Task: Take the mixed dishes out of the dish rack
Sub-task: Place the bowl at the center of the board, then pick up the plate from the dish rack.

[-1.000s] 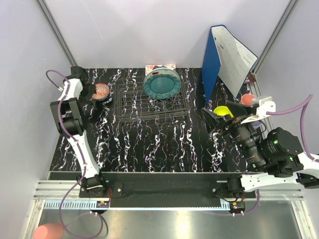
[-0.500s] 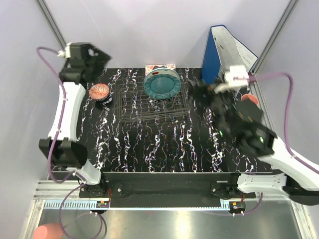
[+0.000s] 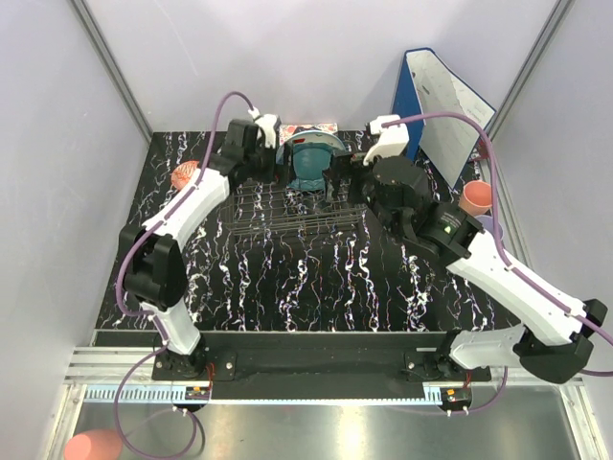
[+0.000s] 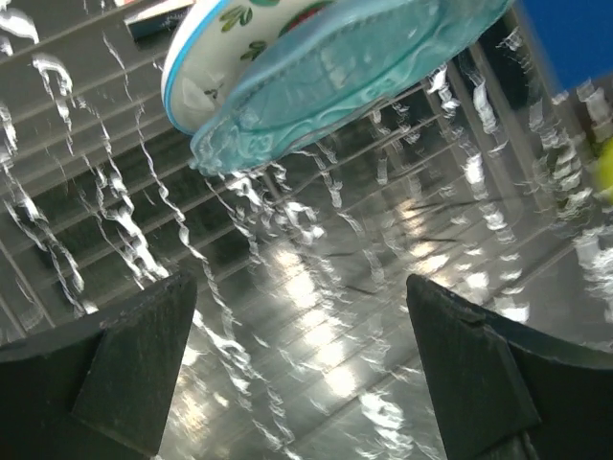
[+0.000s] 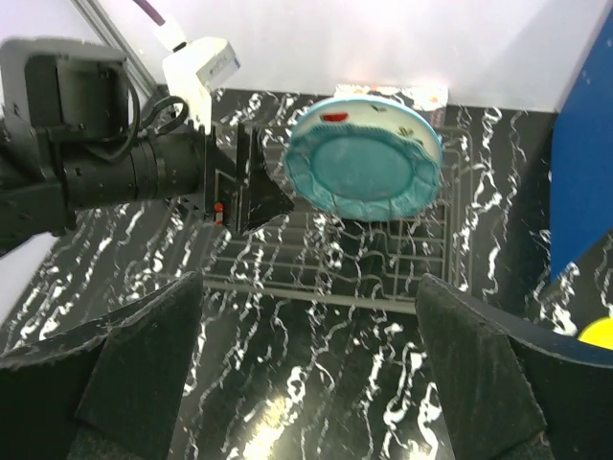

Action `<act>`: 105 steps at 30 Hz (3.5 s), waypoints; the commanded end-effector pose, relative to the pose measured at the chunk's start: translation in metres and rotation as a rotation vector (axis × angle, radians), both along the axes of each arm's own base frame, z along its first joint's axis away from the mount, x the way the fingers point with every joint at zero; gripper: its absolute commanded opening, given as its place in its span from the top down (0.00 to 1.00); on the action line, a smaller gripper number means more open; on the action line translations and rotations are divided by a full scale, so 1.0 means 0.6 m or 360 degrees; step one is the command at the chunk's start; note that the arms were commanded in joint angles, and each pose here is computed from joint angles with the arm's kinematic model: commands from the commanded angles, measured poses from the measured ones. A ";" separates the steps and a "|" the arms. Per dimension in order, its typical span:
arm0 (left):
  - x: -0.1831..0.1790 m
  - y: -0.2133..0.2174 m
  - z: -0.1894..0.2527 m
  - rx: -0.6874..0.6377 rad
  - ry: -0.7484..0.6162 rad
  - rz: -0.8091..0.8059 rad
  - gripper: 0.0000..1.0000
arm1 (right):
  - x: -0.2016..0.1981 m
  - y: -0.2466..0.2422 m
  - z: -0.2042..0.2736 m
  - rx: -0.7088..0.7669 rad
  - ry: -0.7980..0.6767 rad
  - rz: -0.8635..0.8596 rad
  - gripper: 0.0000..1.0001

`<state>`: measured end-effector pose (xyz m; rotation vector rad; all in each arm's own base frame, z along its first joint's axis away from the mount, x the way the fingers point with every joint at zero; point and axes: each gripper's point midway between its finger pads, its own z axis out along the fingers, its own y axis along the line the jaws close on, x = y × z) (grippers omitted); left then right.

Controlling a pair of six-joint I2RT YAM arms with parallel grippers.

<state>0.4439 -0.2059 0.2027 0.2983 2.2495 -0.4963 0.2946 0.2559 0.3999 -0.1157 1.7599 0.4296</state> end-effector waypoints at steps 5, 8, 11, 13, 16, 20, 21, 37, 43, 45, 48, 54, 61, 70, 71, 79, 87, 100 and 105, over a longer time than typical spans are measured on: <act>0.081 -0.034 0.090 0.0213 -0.0890 -0.0441 0.03 | -0.026 -0.039 0.010 0.0034 -0.0045 -0.0001 0.00; 0.077 -0.056 0.073 0.0228 -0.0951 -0.0634 0.07 | -0.034 -0.045 -0.001 0.0031 -0.0027 0.0009 0.00; 0.088 -0.063 0.060 0.0190 -0.0961 -0.0688 0.09 | -0.042 -0.050 -0.020 0.0020 0.0008 0.0019 0.00; 0.102 -0.065 0.056 0.0183 -0.0956 -0.0694 0.09 | -0.045 -0.050 -0.036 -0.0004 0.0035 0.0025 0.01; 0.125 -0.070 0.038 0.0187 -0.0950 -0.0706 0.10 | -0.047 -0.051 -0.049 -0.0045 0.0061 0.0038 0.00; 0.150 -0.070 0.018 0.0175 -0.0938 -0.0733 0.11 | -0.047 -0.051 -0.059 -0.0100 0.0077 0.0051 0.00; 0.158 -0.070 0.023 0.0171 -0.0949 -0.0730 0.13 | -0.049 -0.051 -0.061 -0.0107 0.0082 0.0058 0.00; 0.152 -0.050 -0.016 0.0124 -0.0908 -0.0817 0.83 | -0.042 -0.030 -0.108 -0.0173 0.0182 0.0086 0.00; 0.144 -0.047 -0.017 0.0132 -0.0912 -0.0835 1.00 | -0.041 -0.028 -0.108 -0.0154 0.0188 0.0081 0.00; 0.145 -0.044 -0.012 0.0138 -0.0922 -0.0820 1.00 | -0.042 -0.028 -0.111 -0.0154 0.0192 0.0080 0.00; 0.148 -0.036 0.015 0.0148 -0.0966 -0.0790 1.00 | -0.043 -0.031 -0.111 -0.0139 0.0193 0.0072 0.00; 0.151 -0.018 0.077 0.0160 -0.1052 -0.0733 1.00 | -0.046 -0.033 -0.113 -0.0118 0.0197 0.0070 0.00; 0.145 -0.017 0.145 0.0154 -0.1141 -0.0732 1.00 | -0.047 -0.029 -0.110 -0.0092 0.0194 0.0084 0.00; 0.141 -0.021 0.247 0.0091 -0.1301 -0.0701 1.00 | -0.046 -0.026 -0.109 -0.0084 0.0192 0.0089 0.00; 0.140 -0.022 0.251 0.0086 -0.1306 -0.0701 1.00 | -0.046 -0.026 -0.108 -0.0084 0.0187 0.0092 0.00; 0.132 -0.028 0.195 0.0064 -0.1208 -0.0726 1.00 | -0.047 -0.029 -0.115 -0.0097 0.0195 0.0085 0.00; 0.099 -0.040 0.180 -0.0028 -0.1289 -0.0717 1.00 | -0.048 -0.029 -0.132 -0.0103 0.0225 0.0081 0.00; 0.053 -0.076 0.116 0.0245 -0.1361 -0.0839 1.00 | -0.044 -0.026 -0.151 -0.0127 0.0244 0.0072 0.00; 0.056 -0.072 0.132 0.0352 -0.1461 -0.0787 1.00 | -0.045 -0.026 -0.156 -0.0134 0.0250 0.0074 0.00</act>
